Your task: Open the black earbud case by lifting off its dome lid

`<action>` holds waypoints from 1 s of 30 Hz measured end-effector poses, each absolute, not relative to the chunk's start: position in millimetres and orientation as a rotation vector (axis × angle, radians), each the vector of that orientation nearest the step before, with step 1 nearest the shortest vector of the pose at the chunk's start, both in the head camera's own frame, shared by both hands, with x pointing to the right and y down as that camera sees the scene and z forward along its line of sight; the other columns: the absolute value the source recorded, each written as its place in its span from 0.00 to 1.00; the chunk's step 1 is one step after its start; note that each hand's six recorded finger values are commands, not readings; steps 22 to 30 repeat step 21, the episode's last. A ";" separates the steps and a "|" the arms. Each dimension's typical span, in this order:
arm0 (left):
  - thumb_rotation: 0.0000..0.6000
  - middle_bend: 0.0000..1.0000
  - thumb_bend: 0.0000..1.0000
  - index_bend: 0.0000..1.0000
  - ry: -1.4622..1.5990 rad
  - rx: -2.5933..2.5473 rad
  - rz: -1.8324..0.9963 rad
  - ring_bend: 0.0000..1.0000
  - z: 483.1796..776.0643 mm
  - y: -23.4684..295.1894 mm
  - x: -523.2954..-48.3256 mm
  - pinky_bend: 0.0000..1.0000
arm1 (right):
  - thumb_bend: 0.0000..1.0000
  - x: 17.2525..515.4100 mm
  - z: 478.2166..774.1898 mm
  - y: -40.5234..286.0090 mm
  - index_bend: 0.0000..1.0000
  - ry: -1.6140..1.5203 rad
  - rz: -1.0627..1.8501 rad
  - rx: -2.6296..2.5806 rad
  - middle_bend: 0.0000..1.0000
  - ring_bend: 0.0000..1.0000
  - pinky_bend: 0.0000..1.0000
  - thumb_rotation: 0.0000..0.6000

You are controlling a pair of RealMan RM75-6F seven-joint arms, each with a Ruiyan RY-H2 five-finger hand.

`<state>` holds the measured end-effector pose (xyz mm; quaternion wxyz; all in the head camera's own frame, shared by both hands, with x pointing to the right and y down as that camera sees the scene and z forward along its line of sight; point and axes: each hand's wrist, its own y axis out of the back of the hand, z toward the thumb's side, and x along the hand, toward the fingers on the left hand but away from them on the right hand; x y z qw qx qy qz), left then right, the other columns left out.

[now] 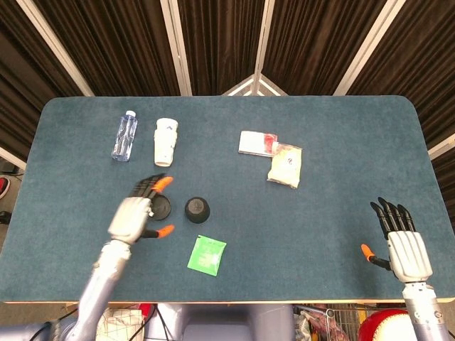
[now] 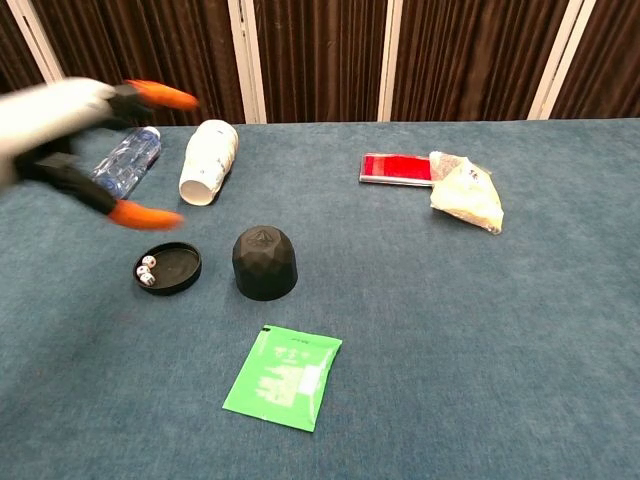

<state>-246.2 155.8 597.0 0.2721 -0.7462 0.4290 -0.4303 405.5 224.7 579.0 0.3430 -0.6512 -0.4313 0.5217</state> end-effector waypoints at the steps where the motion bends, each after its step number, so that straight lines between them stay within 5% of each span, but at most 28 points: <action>1: 1.00 0.04 0.27 0.13 1.163 -1.944 -1.184 0.00 591.2 158.8 -259.7 0.00 | 0.29 405.1 579.8 225.4 0.07 -1.118 1.358 -1.695 0.02 0.07 0.01 1.00; 13: 1.00 0.07 0.29 0.14 1.237 -1.518 -1.588 0.00 558.9 229.5 -409.2 0.00 | 0.29 404.4 578.0 226.5 0.07 -1.109 1.351 -1.659 0.02 0.07 0.01 1.00; 30: 1.00 0.09 0.29 0.14 1.259 -1.490 -1.623 0.00 550.7 235.7 -426.8 0.00 | 0.29 401.1 575.7 225.2 0.07 -1.118 1.335 -1.659 0.02 0.07 0.01 1.00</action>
